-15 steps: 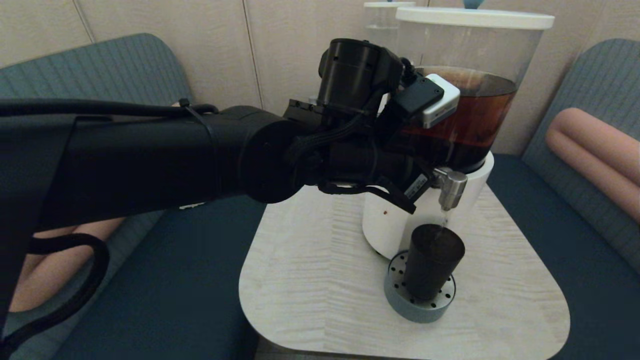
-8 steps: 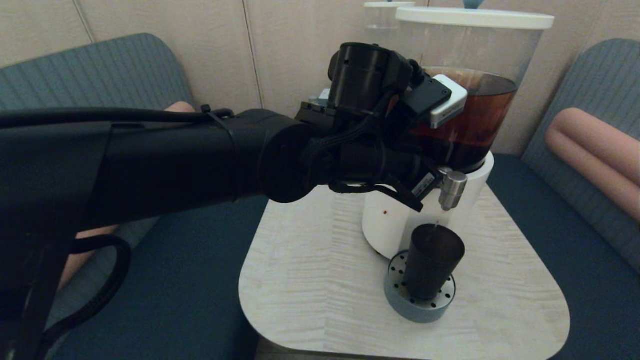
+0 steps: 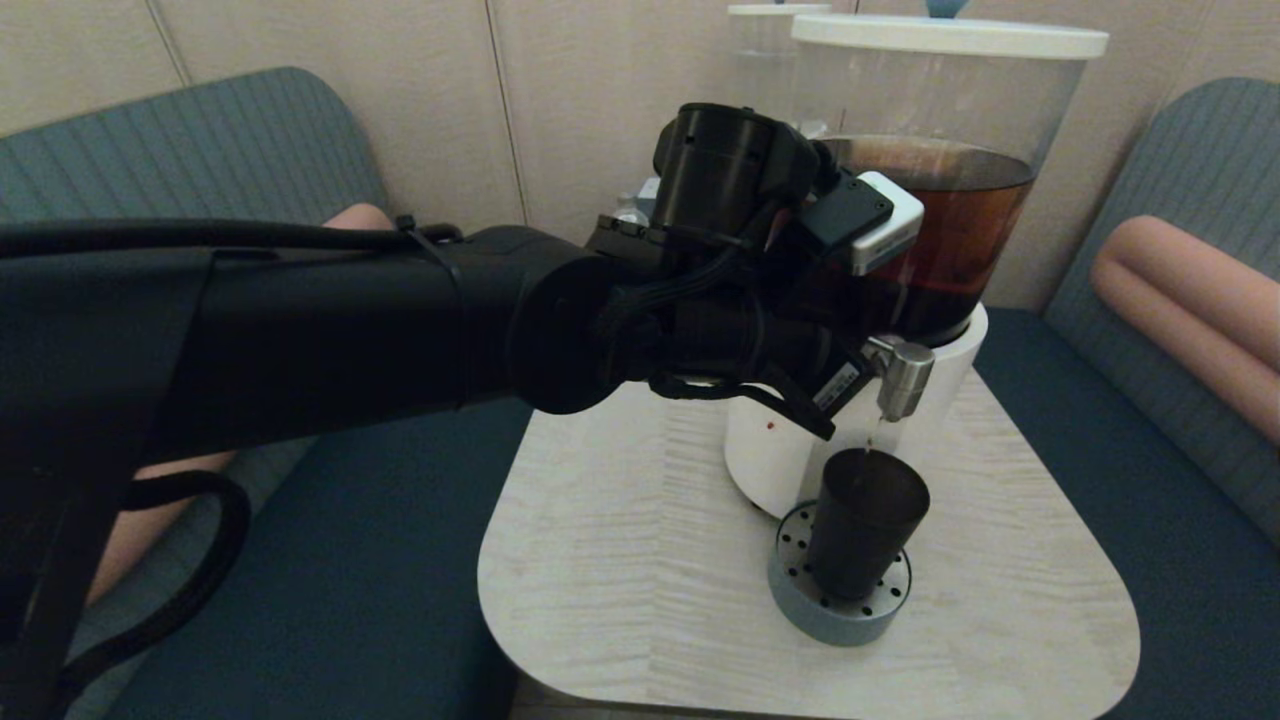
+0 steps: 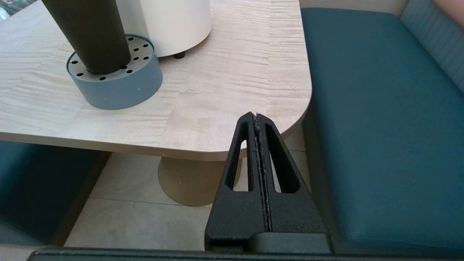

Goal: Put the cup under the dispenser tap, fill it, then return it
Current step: Turn off the faucet

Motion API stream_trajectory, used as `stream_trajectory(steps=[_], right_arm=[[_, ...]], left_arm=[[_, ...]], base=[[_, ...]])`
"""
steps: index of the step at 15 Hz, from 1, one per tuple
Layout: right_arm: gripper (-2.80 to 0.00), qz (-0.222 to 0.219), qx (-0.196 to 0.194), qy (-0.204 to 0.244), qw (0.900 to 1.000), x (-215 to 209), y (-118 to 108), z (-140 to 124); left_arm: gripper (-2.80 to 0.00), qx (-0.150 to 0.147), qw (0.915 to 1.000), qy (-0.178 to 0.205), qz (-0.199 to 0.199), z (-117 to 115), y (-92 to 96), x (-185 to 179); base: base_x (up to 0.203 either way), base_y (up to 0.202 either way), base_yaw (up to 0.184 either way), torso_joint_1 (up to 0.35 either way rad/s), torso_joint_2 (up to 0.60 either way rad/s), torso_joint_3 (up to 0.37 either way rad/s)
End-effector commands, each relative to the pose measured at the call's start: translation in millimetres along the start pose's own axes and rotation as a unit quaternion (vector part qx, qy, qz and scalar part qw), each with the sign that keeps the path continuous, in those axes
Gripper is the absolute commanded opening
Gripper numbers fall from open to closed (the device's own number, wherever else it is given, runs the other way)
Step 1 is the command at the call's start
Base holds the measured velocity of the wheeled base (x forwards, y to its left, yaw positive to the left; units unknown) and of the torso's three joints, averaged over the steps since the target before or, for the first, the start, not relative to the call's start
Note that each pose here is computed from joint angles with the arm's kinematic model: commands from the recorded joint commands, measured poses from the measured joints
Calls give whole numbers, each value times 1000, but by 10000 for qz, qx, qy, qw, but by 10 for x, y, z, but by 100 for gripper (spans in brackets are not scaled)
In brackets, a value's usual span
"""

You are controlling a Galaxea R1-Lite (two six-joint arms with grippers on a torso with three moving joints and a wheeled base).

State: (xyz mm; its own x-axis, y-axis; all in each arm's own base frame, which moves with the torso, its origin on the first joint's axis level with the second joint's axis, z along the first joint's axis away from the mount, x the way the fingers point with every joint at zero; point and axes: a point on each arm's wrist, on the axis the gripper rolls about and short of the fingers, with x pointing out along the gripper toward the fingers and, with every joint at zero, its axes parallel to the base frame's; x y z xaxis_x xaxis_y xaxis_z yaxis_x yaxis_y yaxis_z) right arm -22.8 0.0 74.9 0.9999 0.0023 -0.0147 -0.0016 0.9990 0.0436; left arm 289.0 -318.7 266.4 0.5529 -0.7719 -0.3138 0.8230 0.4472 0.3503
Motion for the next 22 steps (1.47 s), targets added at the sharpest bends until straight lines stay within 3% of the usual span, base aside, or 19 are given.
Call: stream_trajectory(steps=[1,14,22], right_arm=[[-280,4,-3,8,10000,1,0,0],[-280,4,2,0,10000,0,0,0],[-280,4,1,11,10000,1,0,-1]], left_arm=[[-280,21,10000,-5,-4,23,-3,-100],[-280,66,9998,-48,-157,67,-118,-84],[-280,91,9997,-180,-111,116,-97,8]], base=[[0,0,0,0,0,0],[0,0,0,0,0,0],[0,0,0,0,0,0]])
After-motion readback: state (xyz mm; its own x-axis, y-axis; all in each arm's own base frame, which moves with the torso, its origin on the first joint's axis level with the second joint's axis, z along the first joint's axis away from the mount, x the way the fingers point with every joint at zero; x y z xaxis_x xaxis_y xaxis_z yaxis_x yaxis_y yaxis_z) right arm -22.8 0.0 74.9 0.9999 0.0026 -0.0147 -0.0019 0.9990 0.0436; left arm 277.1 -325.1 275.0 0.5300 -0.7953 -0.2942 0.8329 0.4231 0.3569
